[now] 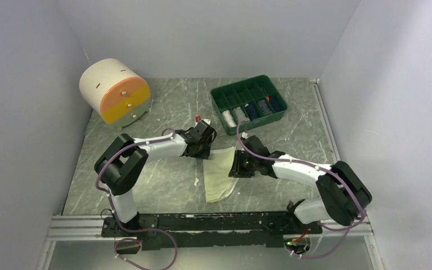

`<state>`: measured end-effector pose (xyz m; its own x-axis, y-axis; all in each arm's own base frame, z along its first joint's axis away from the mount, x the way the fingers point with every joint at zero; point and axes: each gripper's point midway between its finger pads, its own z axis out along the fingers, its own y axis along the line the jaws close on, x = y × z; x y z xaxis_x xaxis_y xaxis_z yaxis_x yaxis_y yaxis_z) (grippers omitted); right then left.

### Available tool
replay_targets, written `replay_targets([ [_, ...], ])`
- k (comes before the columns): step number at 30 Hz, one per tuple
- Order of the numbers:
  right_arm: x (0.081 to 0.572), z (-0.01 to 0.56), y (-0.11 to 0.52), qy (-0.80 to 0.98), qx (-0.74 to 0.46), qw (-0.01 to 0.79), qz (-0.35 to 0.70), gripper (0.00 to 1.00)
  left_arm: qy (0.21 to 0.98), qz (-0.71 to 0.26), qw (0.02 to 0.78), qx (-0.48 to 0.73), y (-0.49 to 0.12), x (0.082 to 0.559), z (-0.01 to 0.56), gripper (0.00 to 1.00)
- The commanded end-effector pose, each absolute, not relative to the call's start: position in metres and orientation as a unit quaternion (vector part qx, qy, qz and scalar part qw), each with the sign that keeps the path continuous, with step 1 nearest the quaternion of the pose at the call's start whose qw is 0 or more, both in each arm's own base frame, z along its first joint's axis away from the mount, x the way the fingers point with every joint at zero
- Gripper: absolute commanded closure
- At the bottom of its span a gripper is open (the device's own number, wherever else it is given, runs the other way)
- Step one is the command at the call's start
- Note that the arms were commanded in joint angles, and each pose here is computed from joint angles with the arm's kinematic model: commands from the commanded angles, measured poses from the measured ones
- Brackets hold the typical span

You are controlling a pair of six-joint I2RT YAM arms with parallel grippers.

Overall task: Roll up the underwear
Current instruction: Fold the underwear at the center of the board.

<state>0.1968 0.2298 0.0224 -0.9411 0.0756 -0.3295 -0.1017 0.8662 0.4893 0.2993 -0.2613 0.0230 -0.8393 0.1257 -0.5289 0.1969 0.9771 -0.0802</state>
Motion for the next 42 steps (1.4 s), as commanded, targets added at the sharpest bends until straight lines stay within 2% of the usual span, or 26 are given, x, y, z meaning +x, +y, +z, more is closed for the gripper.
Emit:
replay_targets([
  [1,0.209,0.068,0.247,0.924,-0.014,0.218,0.314,0.67,0.940,-0.124,0.300,0.100,-0.275,0.301,0.057,0.44],
  [3,0.218,0.085,0.248,0.917,-0.013,0.243,0.317,0.64,0.936,-0.145,0.302,0.103,-0.278,0.295,0.069,0.41],
  [5,0.226,0.096,0.242,0.916,-0.005,0.265,0.302,0.56,0.934,-0.154,0.306,0.099,-0.277,0.291,0.079,0.40],
  [9,0.242,0.095,0.217,0.925,0.026,0.290,0.244,0.45,0.934,-0.169,0.300,0.091,-0.268,0.275,0.088,0.38],
  [12,0.247,0.085,0.200,0.930,0.046,0.286,0.227,0.42,0.937,-0.184,0.285,0.087,-0.262,0.258,0.087,0.38],
  [15,0.246,0.078,0.201,0.926,0.042,0.265,0.266,0.40,0.935,-0.212,0.275,0.076,-0.259,0.242,0.088,0.37],
  [23,0.255,0.063,0.207,0.918,0.040,0.226,0.324,0.39,0.929,-0.265,0.251,0.061,-0.257,0.212,0.087,0.37],
  [28,0.265,0.052,0.203,0.920,0.054,0.214,0.325,0.46,0.930,-0.268,0.244,0.056,-0.257,0.209,0.093,0.38],
  [34,0.272,0.042,0.201,0.920,0.063,0.205,0.328,0.47,0.916,-0.301,0.258,0.058,-0.264,0.208,0.116,0.37],
  [42,0.261,0.020,0.209,0.919,0.063,0.165,0.353,0.59,0.915,-0.301,0.263,0.053,-0.265,0.212,0.121,0.37],
])
